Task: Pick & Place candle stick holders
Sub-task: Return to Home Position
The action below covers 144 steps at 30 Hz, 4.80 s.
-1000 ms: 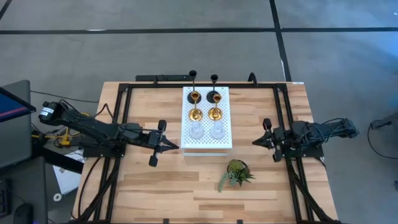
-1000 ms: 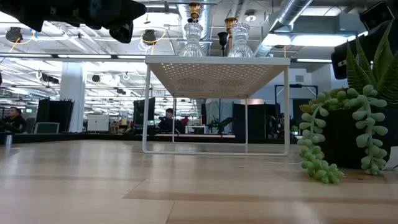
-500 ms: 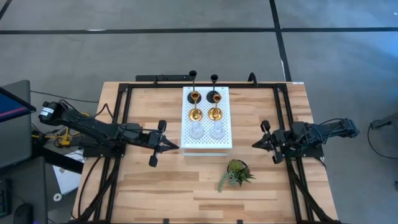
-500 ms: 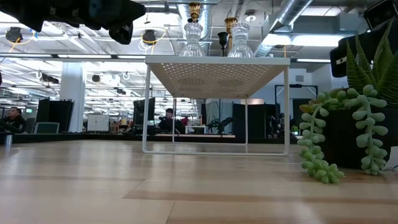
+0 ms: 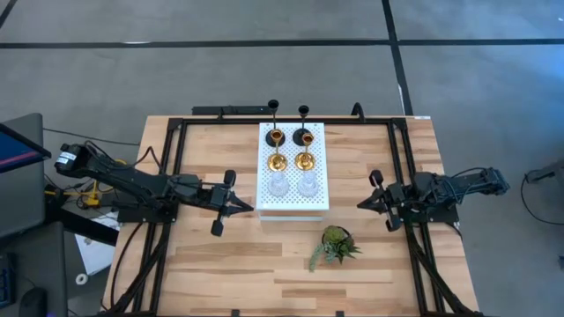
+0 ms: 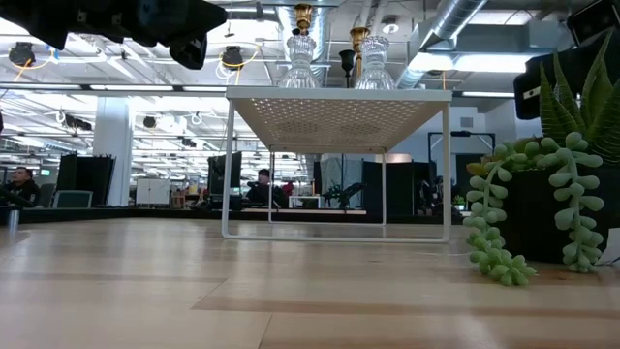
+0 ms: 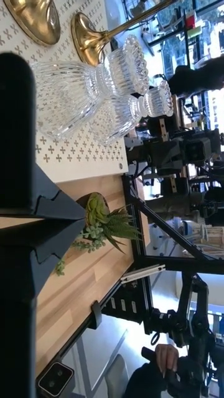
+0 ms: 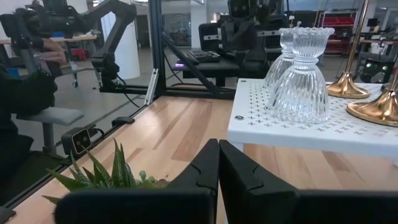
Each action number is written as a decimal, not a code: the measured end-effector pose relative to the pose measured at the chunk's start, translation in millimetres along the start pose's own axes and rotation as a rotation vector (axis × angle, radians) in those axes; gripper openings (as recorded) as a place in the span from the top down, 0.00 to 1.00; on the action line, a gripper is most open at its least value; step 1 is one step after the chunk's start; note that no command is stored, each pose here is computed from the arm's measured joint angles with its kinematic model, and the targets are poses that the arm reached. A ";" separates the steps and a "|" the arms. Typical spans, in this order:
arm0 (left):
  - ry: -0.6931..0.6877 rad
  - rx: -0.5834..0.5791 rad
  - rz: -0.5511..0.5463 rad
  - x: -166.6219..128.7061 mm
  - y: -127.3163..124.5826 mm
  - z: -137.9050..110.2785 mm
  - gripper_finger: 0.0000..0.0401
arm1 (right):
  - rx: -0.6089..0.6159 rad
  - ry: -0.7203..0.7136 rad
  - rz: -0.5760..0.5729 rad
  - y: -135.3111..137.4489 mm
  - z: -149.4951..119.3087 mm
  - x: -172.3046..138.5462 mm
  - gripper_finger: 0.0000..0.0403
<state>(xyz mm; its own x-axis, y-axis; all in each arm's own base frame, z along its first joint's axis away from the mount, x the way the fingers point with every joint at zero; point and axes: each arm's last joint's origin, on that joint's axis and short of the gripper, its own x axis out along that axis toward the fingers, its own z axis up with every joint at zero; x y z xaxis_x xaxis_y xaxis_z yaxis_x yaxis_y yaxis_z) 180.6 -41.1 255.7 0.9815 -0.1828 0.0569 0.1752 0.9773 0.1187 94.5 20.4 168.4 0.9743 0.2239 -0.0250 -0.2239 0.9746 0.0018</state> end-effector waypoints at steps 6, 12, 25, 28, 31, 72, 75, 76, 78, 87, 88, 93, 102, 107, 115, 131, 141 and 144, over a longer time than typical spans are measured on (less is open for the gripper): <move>0.000 0.000 0.000 0.0 0.0 0.0 0.99 | 0.000 0.001 0.000 0.0 -0.1 0.0 1.00; 0.000 0.000 0.000 0.0 0.0 0.0 0.99 | 0.000 0.001 0.000 0.0 -0.1 0.0 1.00; -0.005 -0.040 0.067 -11.3 11.9 5.2 0.99 | 0.000 0.002 -0.001 0.0 -0.2 0.0 1.00; 0.022 -0.048 0.063 -25.7 12.0 8.2 0.99 | 0.000 0.002 -0.002 -0.1 -0.2 0.0 1.00; -0.003 -0.049 0.056 -42.6 11.3 15.2 0.99 | 0.000 0.002 -0.001 -0.1 -0.2 0.0 1.00; -0.200 -0.081 -0.139 -130.9 6.3 27.7 0.99 | -0.001 0.002 -0.001 0.0 -0.3 0.0 1.00; -0.200 -0.055 -0.136 -125.1 5.2 18.1 0.99 | -0.001 0.002 -0.001 0.0 -0.3 0.0 1.00; -0.195 -0.045 -0.136 -122.1 4.5 12.6 0.99 | -0.001 0.002 -0.001 0.0 -0.3 0.0 1.00; -0.178 -0.035 -0.137 -115.0 2.8 -2.0 0.99 | -0.001 0.002 -0.001 0.0 -0.3 0.0 1.00; -0.068 -0.153 -0.151 -94.6 -5.0 -66.9 0.99 | -0.001 0.002 -0.001 0.0 -0.3 0.0 1.00; -0.073 -0.153 -0.151 -93.8 -5.4 -70.2 0.99 | -0.001 0.002 -0.001 0.0 -0.3 0.0 1.00; -0.091 -0.130 -0.147 -93.2 -5.5 -72.1 0.99 | -0.001 0.002 -0.001 -0.1 -0.3 0.0 1.00; -0.076 -0.168 -0.146 -92.6 -5.6 -73.1 0.99 | -0.001 0.002 -0.001 -0.1 -0.3 0.0 1.00; -0.070 -0.257 -0.150 -92.6 -5.6 -73.1 0.99 | -0.001 0.002 -0.001 -0.1 -0.3 0.0 1.00; -0.073 -0.260 -0.150 -92.6 -5.5 -72.6 0.99 | -0.001 0.002 -0.001 -0.1 -0.3 0.0 1.00; -0.077 -0.259 -0.150 -92.7 -5.4 -72.2 0.99 | -0.001 0.002 -0.001 -0.1 -0.3 0.0 1.00; -0.077 -0.259 -0.151 -92.7 -5.5 -72.1 0.99 | -0.001 0.002 -0.001 -0.1 -0.3 0.0 1.00; -0.078 -0.259 -0.151 -92.7 -5.5 -72.1 0.99 | -0.001 0.002 -0.001 -0.1 -0.3 0.0 1.00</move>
<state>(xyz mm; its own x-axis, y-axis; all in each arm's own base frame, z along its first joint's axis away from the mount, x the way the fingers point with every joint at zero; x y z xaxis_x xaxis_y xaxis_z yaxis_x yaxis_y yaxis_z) 94.3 -21.8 178.2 0.9359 -0.3256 0.1346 0.3420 0.9314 -0.1249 94.5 20.3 168.0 0.9745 0.2227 -0.0273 -0.2228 0.9749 0.0011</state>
